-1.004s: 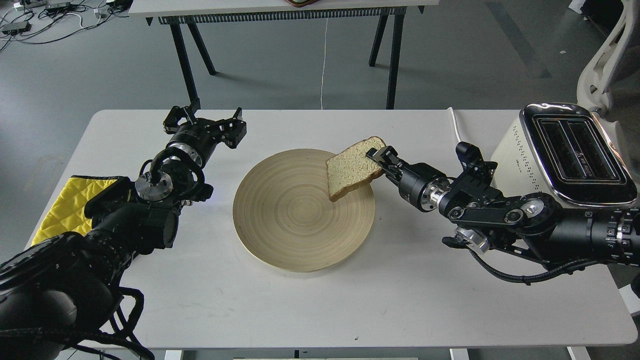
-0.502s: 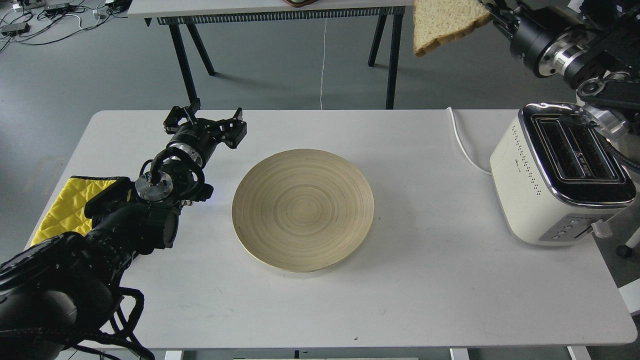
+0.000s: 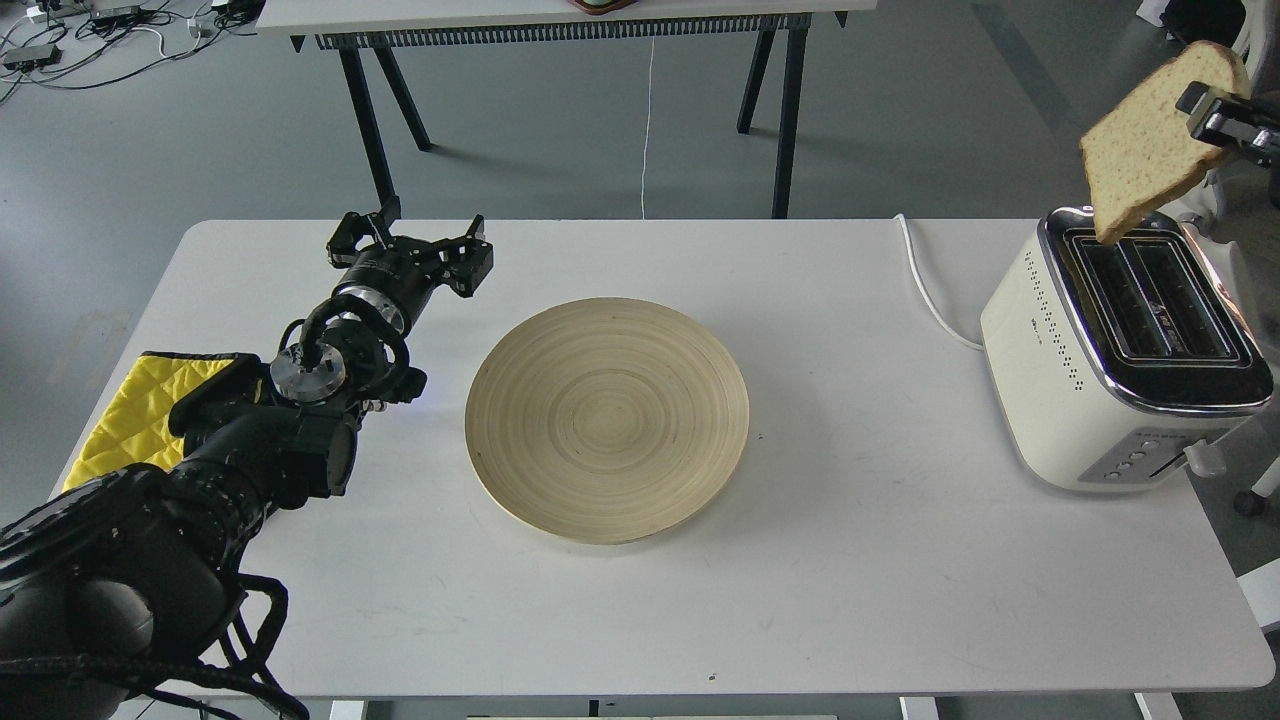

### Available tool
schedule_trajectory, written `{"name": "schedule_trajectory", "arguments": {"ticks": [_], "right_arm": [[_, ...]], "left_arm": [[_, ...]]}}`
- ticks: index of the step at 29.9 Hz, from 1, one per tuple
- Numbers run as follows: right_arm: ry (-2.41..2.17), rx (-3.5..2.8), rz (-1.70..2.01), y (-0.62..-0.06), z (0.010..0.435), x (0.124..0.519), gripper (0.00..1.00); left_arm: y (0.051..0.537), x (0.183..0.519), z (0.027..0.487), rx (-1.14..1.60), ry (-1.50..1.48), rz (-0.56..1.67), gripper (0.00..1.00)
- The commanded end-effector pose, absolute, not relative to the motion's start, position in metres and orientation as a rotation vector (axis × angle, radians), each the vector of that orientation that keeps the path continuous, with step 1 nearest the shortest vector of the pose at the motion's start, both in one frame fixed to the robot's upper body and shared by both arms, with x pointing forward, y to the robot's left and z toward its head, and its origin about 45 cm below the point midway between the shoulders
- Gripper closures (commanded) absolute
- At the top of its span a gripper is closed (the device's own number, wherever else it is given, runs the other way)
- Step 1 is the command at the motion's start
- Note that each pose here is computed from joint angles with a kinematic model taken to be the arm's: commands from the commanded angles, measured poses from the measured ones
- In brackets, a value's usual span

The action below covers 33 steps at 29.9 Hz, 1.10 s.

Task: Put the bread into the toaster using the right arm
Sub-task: 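Carry the bread slice up and over to the toaster slot, then lower the bread slice into the toaster slot and release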

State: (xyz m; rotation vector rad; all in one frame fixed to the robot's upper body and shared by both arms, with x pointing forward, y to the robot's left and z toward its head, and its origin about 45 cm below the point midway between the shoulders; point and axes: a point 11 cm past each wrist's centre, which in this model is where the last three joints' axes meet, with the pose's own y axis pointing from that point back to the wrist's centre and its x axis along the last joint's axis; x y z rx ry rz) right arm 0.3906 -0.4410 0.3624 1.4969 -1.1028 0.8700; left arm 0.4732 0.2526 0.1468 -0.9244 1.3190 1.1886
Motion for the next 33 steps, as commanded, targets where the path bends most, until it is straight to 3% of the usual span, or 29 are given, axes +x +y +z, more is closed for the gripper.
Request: {"name": "schedule_trajectory", "arguments": {"ticks": [1, 15, 33], "right_arm": [[-1.07, 1.492, 0.828, -0.445, 0.348, 0.376, 0.96], [-1.026, 1.5, 0.744, -0.45, 0.329, 0.355, 0.96], [-1.118, 1.488, 0.75, -0.462, 0.348, 0.352, 0.96]], "left_arm": [[0.253, 0.473, 0.147, -0.924, 1.319, 1.188, 0.0], [0.253, 0.473, 0.147, -0.924, 1.319, 1.188, 0.0], [0.253, 0.473, 0.147, -0.924, 1.319, 1.188, 0.0]]}}
